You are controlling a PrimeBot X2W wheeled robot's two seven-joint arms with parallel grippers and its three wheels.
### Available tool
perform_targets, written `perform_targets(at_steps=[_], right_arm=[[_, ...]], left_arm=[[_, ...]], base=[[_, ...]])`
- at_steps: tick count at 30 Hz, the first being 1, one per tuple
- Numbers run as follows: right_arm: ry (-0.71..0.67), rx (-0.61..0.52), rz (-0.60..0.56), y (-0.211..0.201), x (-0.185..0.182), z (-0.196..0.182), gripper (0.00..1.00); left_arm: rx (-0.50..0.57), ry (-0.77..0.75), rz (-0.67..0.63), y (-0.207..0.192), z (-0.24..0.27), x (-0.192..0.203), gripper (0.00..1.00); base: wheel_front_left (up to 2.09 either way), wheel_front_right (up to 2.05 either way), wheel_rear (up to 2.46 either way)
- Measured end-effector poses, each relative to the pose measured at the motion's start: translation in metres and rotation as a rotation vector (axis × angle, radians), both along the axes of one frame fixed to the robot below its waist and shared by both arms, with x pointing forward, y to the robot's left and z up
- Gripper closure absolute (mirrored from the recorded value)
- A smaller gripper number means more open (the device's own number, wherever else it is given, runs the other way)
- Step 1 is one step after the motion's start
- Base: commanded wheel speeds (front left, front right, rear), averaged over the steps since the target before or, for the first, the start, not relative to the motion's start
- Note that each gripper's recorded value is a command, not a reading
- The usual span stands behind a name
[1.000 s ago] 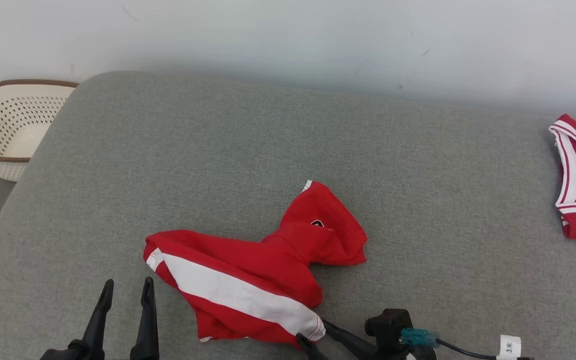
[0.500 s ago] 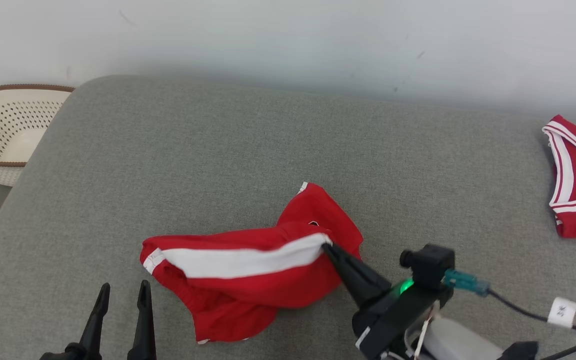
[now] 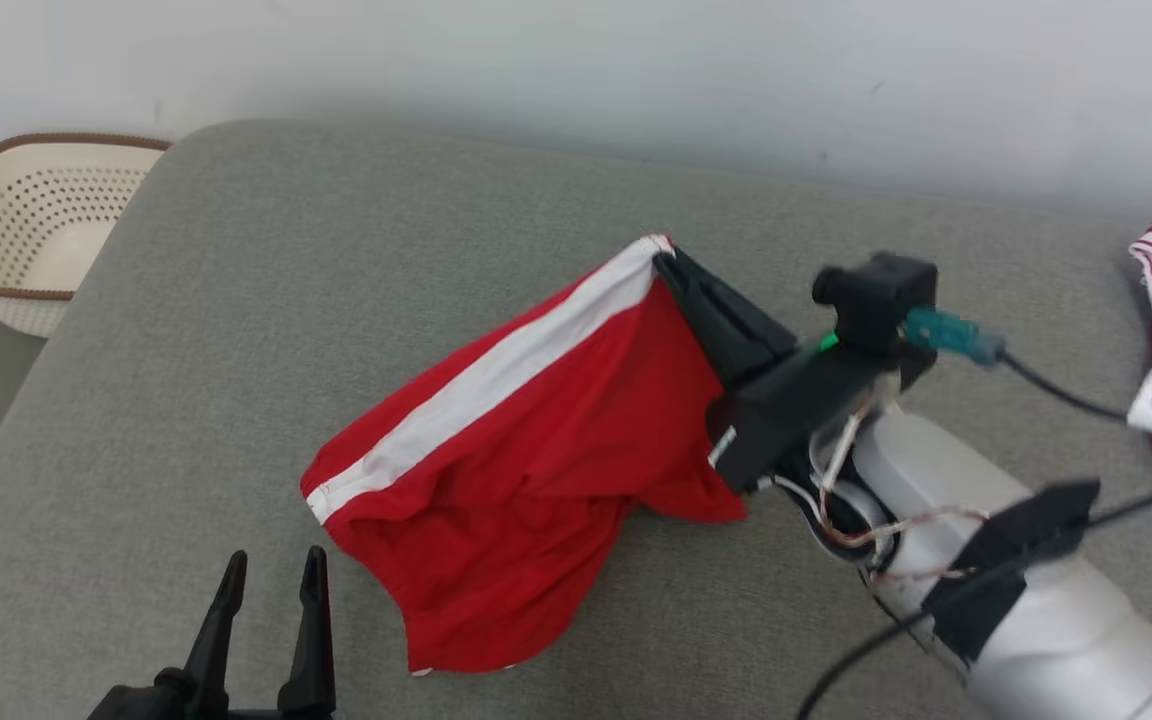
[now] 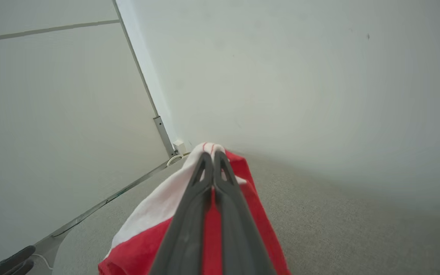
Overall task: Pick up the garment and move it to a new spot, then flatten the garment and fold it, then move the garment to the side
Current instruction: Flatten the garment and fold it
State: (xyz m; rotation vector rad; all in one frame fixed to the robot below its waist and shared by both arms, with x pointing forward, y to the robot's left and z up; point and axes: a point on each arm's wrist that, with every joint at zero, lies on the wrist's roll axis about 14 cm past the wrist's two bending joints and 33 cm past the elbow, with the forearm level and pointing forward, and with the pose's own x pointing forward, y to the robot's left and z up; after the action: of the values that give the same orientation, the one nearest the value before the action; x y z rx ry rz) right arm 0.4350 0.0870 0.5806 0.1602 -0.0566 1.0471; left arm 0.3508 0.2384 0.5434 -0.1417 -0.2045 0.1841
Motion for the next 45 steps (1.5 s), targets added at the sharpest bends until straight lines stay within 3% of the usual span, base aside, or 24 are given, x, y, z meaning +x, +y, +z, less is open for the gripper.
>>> perform_targets(at_steps=[16,17,18,34,43,44,45], right_arm=[[-0.029,-0.102,-0.100,0.038,0.094,0.008,1.00],[-0.042,-0.123,-0.109,0.037,0.099,0.006,0.67],[-0.050,-0.144,-0.121,0.036,0.103,0.002,0.00],[-0.095,-0.209,-0.155,0.006,0.097,-0.013,0.00],[-0.021,-0.230,-0.183,-0.045,0.062,-0.052,0.00],[0.070,-0.260,-0.187,-0.071,0.033,-0.093,0.00],[0.082,-0.266,-0.185,-0.074,0.029,-0.099,0.00]], left_arm=[[-0.018,0.029,0.017,0.004,-0.007,0.004,0.00],[-0.017,0.028,0.019,0.004,-0.006,0.005,0.00],[-0.018,0.030,0.023,0.005,-0.007,0.005,0.00],[-0.026,0.021,0.007,-0.001,-0.005,0.010,0.00],[-0.031,-0.001,-0.012,-0.007,0.000,0.006,0.00],[-0.035,-0.005,-0.018,-0.009,0.001,0.007,0.00],[-0.035,-0.004,-0.018,-0.009,0.001,0.007,0.00]], base=[[0.00,0.00,0.00],[0.00,0.00,0.00],[0.00,0.00,0.00],[0.00,0.00,0.00],[0.00,0.00,0.00],[0.00,0.00,0.00],[0.00,0.00,0.00]])
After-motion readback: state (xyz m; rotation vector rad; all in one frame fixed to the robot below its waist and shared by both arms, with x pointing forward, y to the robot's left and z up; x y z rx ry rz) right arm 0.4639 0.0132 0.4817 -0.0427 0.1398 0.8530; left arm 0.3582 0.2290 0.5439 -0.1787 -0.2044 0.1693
